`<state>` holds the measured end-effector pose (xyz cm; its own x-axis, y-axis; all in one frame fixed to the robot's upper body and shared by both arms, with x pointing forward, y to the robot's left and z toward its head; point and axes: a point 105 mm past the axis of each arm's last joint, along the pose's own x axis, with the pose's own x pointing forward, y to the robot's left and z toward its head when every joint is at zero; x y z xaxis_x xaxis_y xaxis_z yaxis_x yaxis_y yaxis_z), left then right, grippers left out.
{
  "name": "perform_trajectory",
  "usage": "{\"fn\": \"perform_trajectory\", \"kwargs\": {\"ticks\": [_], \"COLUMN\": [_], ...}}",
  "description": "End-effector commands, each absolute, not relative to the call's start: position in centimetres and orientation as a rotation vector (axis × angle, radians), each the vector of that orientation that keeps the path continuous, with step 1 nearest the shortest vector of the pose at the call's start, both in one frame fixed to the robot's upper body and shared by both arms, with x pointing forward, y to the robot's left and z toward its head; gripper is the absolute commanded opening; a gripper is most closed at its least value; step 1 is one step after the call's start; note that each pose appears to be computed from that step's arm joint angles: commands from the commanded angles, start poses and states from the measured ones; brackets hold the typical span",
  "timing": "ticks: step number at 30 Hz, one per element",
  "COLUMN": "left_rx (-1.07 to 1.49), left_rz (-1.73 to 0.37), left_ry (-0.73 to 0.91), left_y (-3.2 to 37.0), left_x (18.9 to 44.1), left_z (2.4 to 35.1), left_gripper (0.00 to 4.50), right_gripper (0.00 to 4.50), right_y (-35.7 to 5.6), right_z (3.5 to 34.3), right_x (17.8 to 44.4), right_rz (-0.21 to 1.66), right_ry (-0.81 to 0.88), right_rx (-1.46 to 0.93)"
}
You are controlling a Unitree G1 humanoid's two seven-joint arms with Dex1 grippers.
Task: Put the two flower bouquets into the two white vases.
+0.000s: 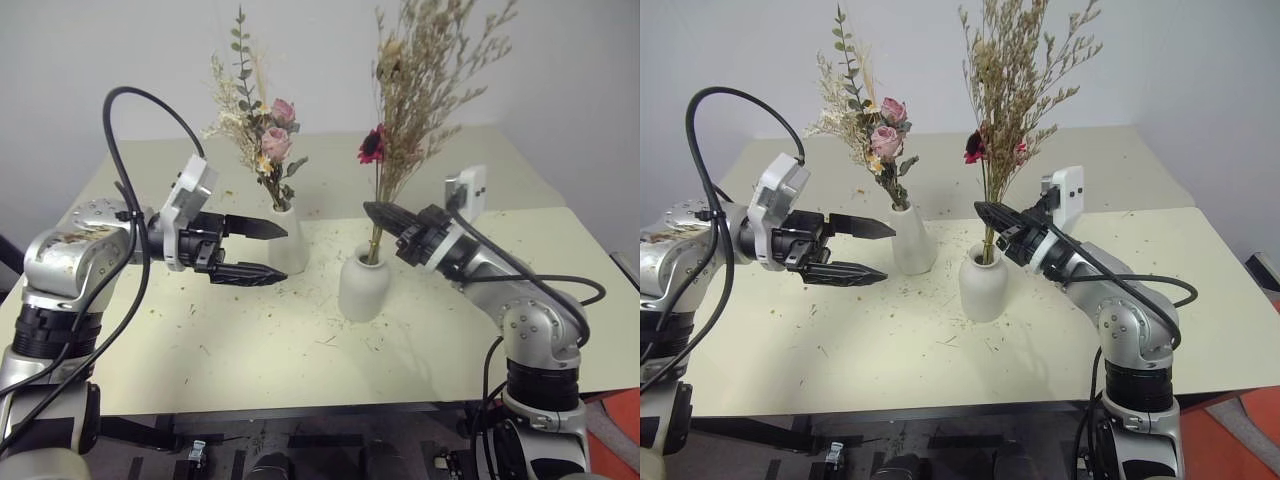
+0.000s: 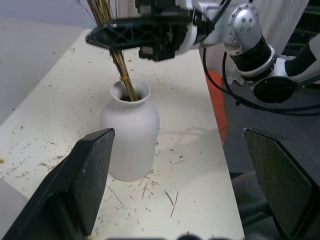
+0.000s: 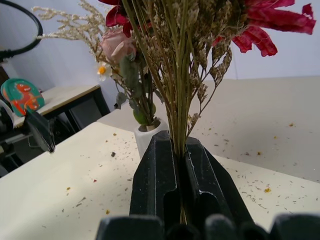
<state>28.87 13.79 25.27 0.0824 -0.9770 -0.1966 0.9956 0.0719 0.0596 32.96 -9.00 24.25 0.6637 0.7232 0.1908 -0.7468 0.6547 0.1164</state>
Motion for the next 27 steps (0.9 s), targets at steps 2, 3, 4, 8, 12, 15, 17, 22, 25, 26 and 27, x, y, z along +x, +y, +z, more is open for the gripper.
{"fn": "perform_trajectory", "kwargs": {"ticks": [2,3,4,8,12,15,17,22,25,26,27], "left_rx": [0.207,0.208,0.210,0.215,0.212,0.205,0.201,0.195,0.191,0.190,0.189], "left_rz": [-1.478,-1.477,-1.472,-1.449,-1.439,-1.417,-1.405,-1.378,-1.364,-1.357,-1.350], "left_ry": [0.072,0.073,0.076,0.079,0.084,0.096,0.105,0.108,0.110,0.113,0.117], "left_y": [14.4,14.5,14.7,15.2,15.4,16.1,16.5,16.9,17.1,17.2,17.4], "left_x": [28.4,28.4,28.3,28.4,28.3,28.1,27.9,27.7,27.6,27.5,27.5], "left_z": [26.6,26.6,26.6,26.7,26.7,26.7,26.6,26.7,26.7,26.7,26.7], "left_gripper": [4.50,4.50,4.50,4.50,4.50,4.50,4.50,4.50,4.50,4.50,4.50], "right_gripper": [0.01,0.01,0.01,0.30,1.39,1.89,2.63,4.25,4.44,4.44,4.44], "right_y": [-9.0,-9.0,-9.1,-9.3,-9.7,-10.4,-10.6,-11.3,-12.1,-12.6,-13.1], "right_z": [24.9,24.7,24.6,24.1,23.6,23.4,23.3,23.1,22.9,22.8,22.7], "right_x": [32.6,32.6,32.7,32.7,32.3,31.8,31.5,30.8,29.9,29.7,29.4], "right_rz": [0.840,0.838,0.834,0.831,0.838,0.837,0.837,0.836,0.851,0.852,0.855], "right_ry": [-0.191,-0.187,-0.184,-0.178,-0.169,-0.164,-0.164,-0.164,-0.144,-0.136,-0.126], "right_rx": [0.185,0.186,0.185,0.181,0.163,0.148,0.143,0.093,0.060,0.041,0.018]}}
